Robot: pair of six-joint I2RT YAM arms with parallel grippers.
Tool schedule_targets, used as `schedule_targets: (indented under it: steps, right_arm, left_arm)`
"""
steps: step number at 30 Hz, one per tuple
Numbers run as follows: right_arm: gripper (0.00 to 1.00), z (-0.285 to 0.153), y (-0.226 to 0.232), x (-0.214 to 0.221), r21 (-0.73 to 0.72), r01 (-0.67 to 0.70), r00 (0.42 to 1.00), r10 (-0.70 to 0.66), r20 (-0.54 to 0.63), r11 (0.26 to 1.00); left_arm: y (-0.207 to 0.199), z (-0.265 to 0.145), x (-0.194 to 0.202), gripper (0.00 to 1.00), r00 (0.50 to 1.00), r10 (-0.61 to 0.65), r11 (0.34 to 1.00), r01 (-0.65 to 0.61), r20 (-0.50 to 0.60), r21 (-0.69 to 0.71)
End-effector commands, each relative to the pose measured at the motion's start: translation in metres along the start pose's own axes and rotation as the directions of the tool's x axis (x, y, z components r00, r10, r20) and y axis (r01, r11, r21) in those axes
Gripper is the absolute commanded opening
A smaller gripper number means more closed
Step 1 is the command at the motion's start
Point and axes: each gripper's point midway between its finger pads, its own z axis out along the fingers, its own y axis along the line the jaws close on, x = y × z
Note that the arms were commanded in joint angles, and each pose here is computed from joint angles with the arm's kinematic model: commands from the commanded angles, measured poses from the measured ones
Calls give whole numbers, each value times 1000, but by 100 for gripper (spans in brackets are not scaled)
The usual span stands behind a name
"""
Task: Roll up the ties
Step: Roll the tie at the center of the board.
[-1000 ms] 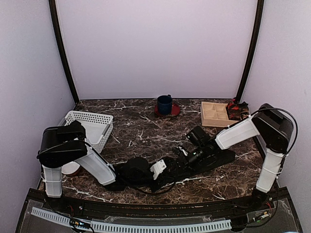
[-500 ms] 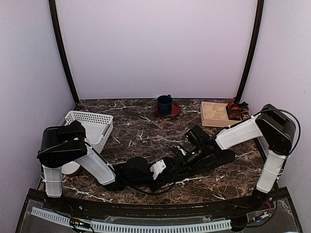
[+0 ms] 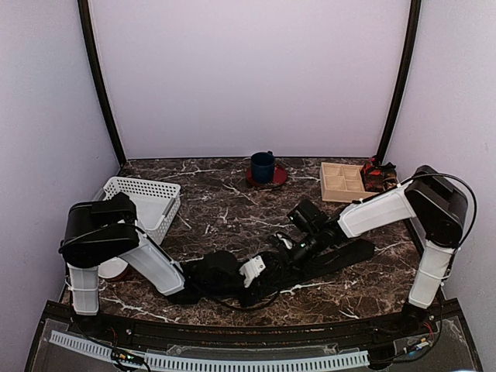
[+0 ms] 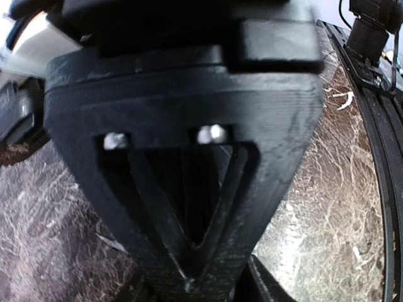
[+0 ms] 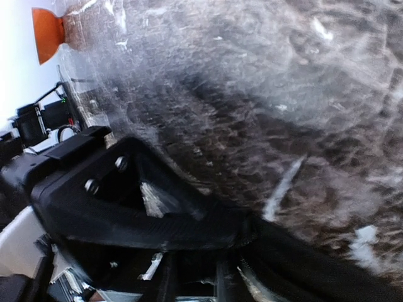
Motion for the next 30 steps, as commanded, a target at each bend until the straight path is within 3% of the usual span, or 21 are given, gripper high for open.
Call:
schedule_targets:
  steps: [1, 11, 20, 25, 30]
  right_arm:
    - [10, 19, -36, 20, 88, -47, 997, 52, -53, 995]
    - [4, 15, -49, 24, 14, -48, 997, 49, -57, 999]
    - [2, 6, -63, 22, -73, -65, 998, 64, -18, 995]
    - [1, 5, -65, 23, -134, -72, 997, 68, -33, 988]
    - [0, 9, -72, 22, -134, -86, 996, 80, -44, 987]
  left_arm:
    - [1, -14, 80, 53, 966, -12, 1000, 9, -258, -12]
    - [2, -39, 28, 68, 999, 36, 999, -35, 38, -21]
    - [-7, -25, 22, 69, 996, 35, 999, -38, 85, 30]
    - [1, -2, 18, 68, 994, 51, 999, -49, 96, -16]
    - [-3, 9, 19, 57, 994, 60, 998, -61, 88, 8]
